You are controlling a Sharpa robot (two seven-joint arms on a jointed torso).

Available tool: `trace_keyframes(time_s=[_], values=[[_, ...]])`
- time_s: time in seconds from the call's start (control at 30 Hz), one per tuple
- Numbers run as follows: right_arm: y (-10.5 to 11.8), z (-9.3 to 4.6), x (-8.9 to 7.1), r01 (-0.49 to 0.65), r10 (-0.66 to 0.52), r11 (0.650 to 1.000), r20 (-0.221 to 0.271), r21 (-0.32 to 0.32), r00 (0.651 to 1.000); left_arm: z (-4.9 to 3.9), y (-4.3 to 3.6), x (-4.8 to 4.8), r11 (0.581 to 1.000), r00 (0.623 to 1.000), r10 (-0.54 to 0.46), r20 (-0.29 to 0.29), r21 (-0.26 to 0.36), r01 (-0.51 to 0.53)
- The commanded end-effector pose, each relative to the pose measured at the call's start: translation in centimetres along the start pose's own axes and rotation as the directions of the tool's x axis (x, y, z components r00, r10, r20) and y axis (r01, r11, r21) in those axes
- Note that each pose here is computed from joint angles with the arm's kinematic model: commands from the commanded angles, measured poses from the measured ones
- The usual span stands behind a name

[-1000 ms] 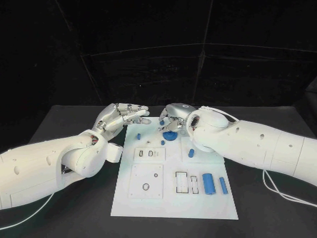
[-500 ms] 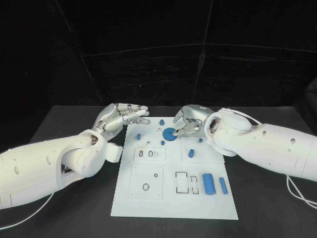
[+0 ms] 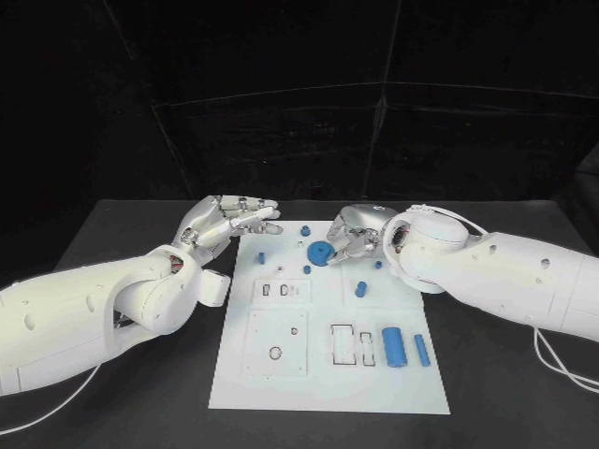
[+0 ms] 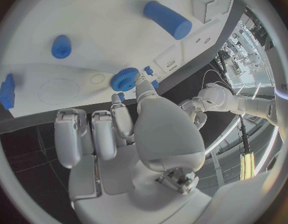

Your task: Assemble the parts on the task board

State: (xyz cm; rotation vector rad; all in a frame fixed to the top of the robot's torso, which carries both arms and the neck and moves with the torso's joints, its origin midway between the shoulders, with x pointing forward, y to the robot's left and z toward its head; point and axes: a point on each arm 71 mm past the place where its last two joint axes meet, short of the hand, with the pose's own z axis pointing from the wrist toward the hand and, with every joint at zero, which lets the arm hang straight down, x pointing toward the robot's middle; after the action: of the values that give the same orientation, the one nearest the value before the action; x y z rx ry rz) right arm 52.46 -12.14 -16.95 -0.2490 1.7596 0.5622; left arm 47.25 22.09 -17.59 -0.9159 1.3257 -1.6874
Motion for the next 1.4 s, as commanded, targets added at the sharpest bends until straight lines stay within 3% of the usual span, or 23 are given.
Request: trace_keyframes(time_s=[0.03,0.57,1.13,1.4], values=[[0.4,0.3,0.0,0.014,-0.014,1.000,-0.006,-0.004,1.000,0.09,-0.10,0.13,1.000,1.000,-0.008,-0.011,0.006,0.008],[1.4,1.2,0.1,0.061,-0.061,0.998,0.018,-0.008,0.998,0.11,-0.07,0.14,1.000,1.000,-0.009,-0.012,0.003,0.009],[1.5,1.6,0.9,0.097,-0.097,0.995,-0.020,-0.004,0.995,0.13,-0.04,0.15,1.000,1.000,-0.009,-0.013,0.000,0.009],[1.7,1.6,0.7,0.088,-0.088,0.996,0.030,-0.010,0.996,0.14,-0.02,0.14,1.000,1.000,-0.009,-0.013,-0.002,0.009]])
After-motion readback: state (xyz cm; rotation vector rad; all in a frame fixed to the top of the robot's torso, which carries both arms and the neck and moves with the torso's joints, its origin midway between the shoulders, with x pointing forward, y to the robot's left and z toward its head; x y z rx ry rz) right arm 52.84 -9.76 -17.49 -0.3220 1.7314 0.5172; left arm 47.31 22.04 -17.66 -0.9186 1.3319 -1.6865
